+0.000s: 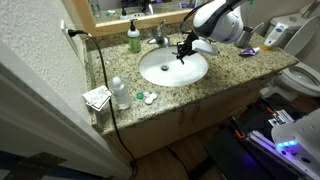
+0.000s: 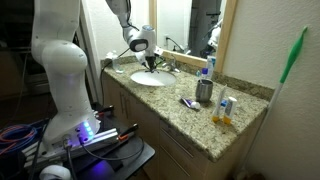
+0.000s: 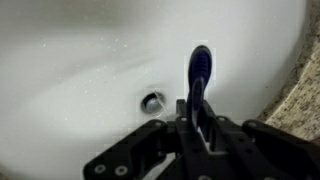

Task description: Put the shaving stick on the right side of the sink

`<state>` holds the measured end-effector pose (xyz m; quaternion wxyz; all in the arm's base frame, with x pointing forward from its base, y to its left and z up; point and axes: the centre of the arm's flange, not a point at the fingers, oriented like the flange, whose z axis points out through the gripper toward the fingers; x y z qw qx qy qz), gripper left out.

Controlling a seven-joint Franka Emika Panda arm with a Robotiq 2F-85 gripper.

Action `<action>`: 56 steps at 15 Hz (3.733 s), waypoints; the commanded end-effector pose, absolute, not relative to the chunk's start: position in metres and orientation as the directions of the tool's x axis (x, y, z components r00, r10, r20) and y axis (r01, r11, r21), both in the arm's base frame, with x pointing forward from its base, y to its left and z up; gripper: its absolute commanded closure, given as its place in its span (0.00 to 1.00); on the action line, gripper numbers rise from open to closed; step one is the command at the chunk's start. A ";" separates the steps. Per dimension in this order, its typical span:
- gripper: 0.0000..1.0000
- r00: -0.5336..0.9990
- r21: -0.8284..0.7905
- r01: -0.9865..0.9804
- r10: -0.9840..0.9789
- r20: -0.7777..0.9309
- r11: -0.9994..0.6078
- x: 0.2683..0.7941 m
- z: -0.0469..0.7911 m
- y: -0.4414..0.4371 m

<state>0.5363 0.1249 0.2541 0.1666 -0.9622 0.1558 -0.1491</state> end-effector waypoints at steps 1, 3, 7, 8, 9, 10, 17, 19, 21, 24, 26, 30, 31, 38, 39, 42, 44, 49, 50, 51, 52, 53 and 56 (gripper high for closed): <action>0.96 0.905 -0.366 -0.261 -0.358 0.229 -0.893 0.564 0.245 0.126; 0.96 0.910 -0.390 -0.239 -0.346 0.231 -0.889 0.572 0.246 0.129; 0.96 0.902 -0.407 -0.221 -0.345 0.261 -0.886 0.584 0.254 0.140; 0.85 0.900 -0.400 -0.228 -0.349 0.262 -0.888 0.574 0.256 0.138; 0.85 0.898 -0.403 -0.226 -0.350 0.266 -0.887 0.576 0.258 0.139; 0.85 0.897 -0.404 -0.226 -0.351 0.268 -0.886 0.578 0.259 0.139; 0.96 0.877 -0.398 -0.254 -0.384 0.289 -0.881 0.587 0.241 0.139; 0.96 0.874 -0.391 -0.257 -0.385 0.296 -0.884 0.589 0.237 0.140; 0.85 0.884 -0.394 -0.249 -0.374 0.280 -0.884 0.581 0.241 0.136; 0.96 0.880 -0.389 -0.256 -0.379 0.284 -0.885 0.581 0.240 0.136; 0.96 0.864 -0.387 -0.264 -0.395 0.311 -0.883 0.583 0.239 0.133; 0.96 0.842 -0.386 -0.268 -0.410 0.352 -0.883 0.587 0.242 0.130; 0.96 0.843 -0.394 -0.262 -0.408 0.351 -0.881 0.587 0.242 0.132; 0.96 0.856 -0.393 -0.249 -0.391 0.338 -0.885 0.585 0.244 0.132; 0.96 0.852 -0.396 -0.249 -0.395 0.344 -0.884 0.585 0.245 0.132; 0.85 0.855 -0.392 -0.249 -0.391 0.340 -0.886 0.584 0.247 0.133; 0.85 0.855 -0.392 -0.249 -0.391 0.340 -0.886 0.584 0.247 0.133; 0.85 0.855 -0.391 -0.249 -0.391 0.340 -0.886 0.584 0.247 0.133; 0.85 0.855 -0.391 -0.249 -0.391 0.340 -0.886 0.584 0.247 0.133; 0.85 0.855 -0.391 -0.249 -0.391 0.340 -0.886 0.584 0.247 0.133; 0.85 0.855 -0.391 -0.249 -0.391 0.340 -0.886 0.584 0.247 0.133; 0.96 0.855 -0.391 -0.249 -0.391 0.340 -0.886 0.584 0.247 0.133; 0.96 0.915 -0.465 -0.124 -0.282 0.289 -0.877 0.564 0.260 0.146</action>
